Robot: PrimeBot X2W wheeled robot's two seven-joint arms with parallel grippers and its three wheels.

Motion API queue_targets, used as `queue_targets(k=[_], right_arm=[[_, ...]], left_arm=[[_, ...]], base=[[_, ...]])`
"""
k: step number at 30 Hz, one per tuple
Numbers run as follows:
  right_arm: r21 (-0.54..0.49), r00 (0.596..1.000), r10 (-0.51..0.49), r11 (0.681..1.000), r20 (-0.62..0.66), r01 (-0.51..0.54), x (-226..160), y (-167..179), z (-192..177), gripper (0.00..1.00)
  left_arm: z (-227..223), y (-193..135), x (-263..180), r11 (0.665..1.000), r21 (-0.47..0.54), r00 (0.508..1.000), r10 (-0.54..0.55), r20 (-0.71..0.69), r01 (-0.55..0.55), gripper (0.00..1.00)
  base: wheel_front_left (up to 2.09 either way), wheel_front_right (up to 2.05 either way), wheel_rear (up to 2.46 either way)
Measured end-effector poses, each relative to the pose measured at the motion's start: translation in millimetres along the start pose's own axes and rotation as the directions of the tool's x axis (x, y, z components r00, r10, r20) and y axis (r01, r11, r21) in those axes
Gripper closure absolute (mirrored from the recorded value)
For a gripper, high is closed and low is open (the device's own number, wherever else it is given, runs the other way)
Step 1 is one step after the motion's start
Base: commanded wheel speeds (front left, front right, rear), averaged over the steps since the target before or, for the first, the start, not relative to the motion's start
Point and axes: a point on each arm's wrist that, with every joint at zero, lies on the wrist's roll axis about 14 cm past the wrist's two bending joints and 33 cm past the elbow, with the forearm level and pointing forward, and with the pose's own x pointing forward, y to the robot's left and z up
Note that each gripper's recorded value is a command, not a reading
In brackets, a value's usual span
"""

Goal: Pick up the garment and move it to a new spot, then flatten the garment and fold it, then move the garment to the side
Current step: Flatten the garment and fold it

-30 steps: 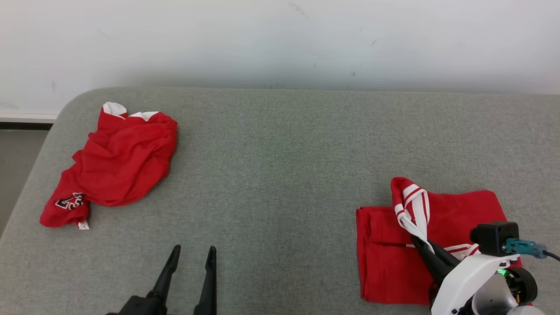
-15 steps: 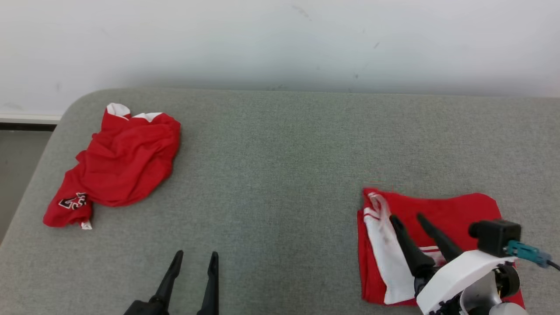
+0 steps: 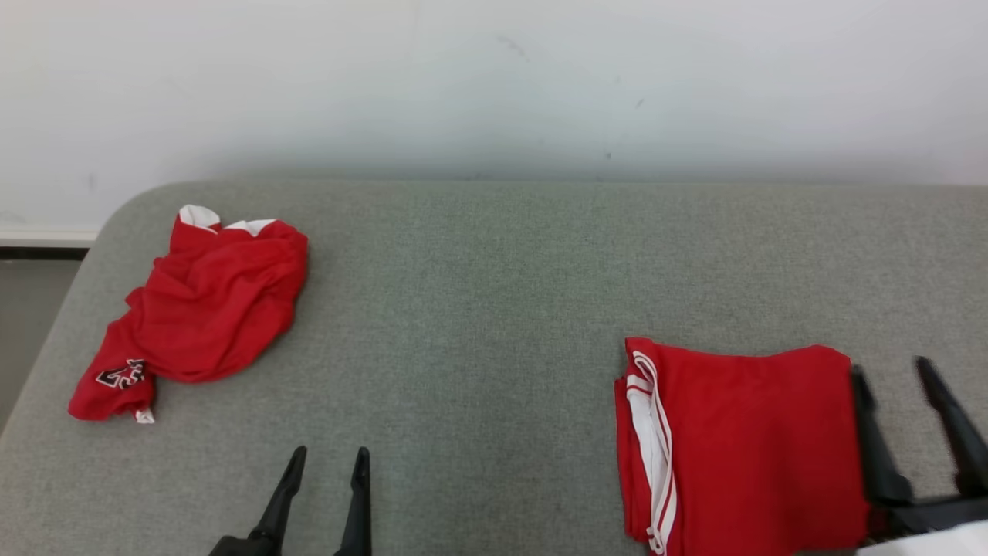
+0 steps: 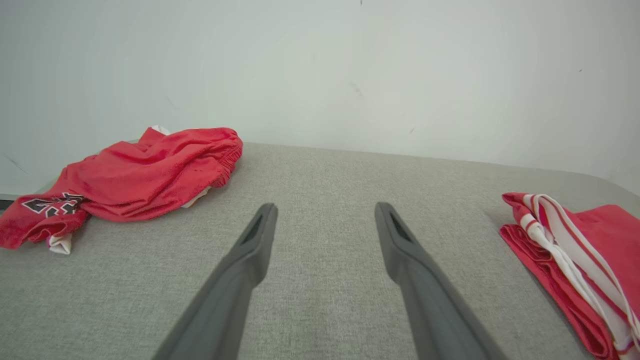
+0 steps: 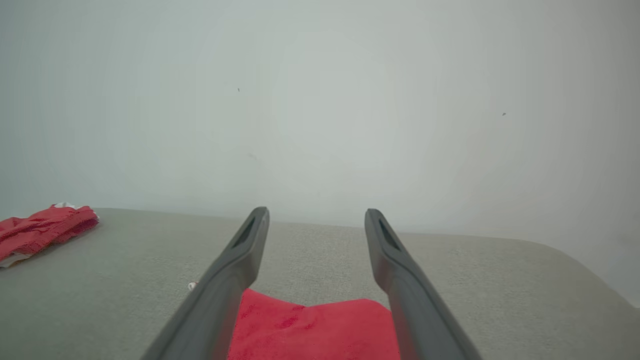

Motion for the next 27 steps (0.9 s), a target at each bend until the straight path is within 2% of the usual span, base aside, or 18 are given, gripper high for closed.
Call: queue_targets(k=[1, 3, 6, 10, 13, 27], right_arm=[[-0.072, 1.000, -0.008, 0.997, 0.022, 0.010, -4, -8, 4, 0.00], [-0.101, 0.997, -0.058, 0.993, 0.055, 0.063, -14, -25, 4, 0.00], [-0.254, 0.996, -0.075, 0.964, 0.044, 0.084, -29, -42, 0, 0.00], [-0.333, 0.993, -0.115, 0.935, 0.031, 0.119, -45, -55, -3, 0.00], [-0.350, 0.992, -0.120, 0.929, 0.032, 0.124, -54, -54, -2, 0.00], [-0.285, 0.976, -0.216, 0.937, -0.017, 0.202, -88, -64, -24, 0.00]], left_arm=[[1, 1, 0, 1.000, 0.002, 1.000, 0.001, 0.004, -0.001, 0.00], [4, 1, -3, 1.000, 0.009, 1.000, 0.002, 0.011, -0.002, 0.00], [9, 3, -7, 1.000, 0.012, 1.000, 0.008, 0.027, -0.008, 0.00], [13, 11, -18, 0.999, 0.020, 0.999, 0.035, 0.038, -0.036, 0.00], [15, 17, -28, 0.998, 0.023, 0.998, 0.052, 0.041, -0.053, 0.00], [20, 13, -38, 0.999, 0.026, 0.998, 0.029, 0.061, -0.031, 0.00]], base=[[0.00, 0.00, 0.00], [0.00, 0.00, 0.00], [0.00, 0.00, 0.00], [0.00, 0.00, 0.00], [0.00, 0.00, 0.00], [0.00, 0.00, 0.00]])
